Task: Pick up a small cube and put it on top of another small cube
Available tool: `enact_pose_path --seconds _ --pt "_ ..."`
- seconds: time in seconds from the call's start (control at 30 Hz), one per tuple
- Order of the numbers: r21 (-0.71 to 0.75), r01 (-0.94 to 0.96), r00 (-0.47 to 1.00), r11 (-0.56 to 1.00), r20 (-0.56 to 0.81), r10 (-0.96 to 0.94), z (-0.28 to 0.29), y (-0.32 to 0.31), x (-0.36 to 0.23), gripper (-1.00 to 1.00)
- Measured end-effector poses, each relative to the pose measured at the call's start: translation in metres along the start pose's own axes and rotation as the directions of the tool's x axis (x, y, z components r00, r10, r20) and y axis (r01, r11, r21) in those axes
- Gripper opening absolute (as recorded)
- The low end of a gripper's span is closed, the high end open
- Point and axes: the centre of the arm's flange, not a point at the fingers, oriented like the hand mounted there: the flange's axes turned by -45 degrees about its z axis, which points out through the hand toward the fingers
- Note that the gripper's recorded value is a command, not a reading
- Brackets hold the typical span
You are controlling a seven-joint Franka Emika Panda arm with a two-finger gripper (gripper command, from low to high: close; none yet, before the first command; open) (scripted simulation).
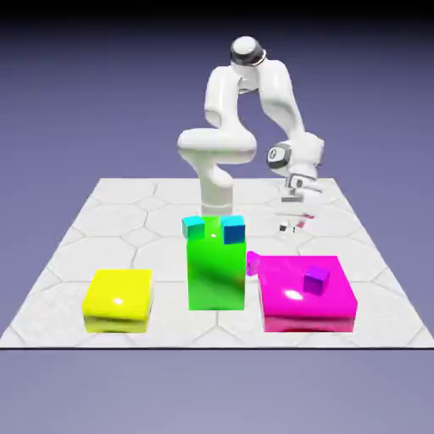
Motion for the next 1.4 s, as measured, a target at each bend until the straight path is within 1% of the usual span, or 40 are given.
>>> enact_pose_path --seconds 0.17,0.37,0.47,0.77,0.8,0.87,1.23,1.27,1.4 --pt "0.054 0.201 0.975 0.978 0.082 -0.205 0.024 -0.035 0.003 0.0" --pt "0.151 0.409 0.888 0.9 0.162 -0.431 0.054 -0.073 -0.005 0.0" --pt "0.145 0.41 0.889 0.901 0.159 -0.43 0.064 -0.072 -0.004 0.0" --pt "0.151 0.409 0.888 0.9 0.162 -0.431 0.119 -0.083 -0.007 0.0" --pt "0.151 0.409 0.888 0.9 0.162 -0.431 0.119 -0.084 -0.007 -1.0" --pt "0.152 0.409 0.888 0.9 0.162 -0.431 0.119 -0.084 -0.007 -1.0" --pt "0.152 0.409 0.888 0.9 0.162 -0.431 0.055 -0.074 -0.005 -1.0" --pt "0.138 0.398 0.9 0.907 0.135 -0.415 0.047 -0.068 0.004 -1.0" --pt "0.05 0.459 0.888 0.887 -0.011 -0.459 0.015 -0.024 0.04 -1.0"
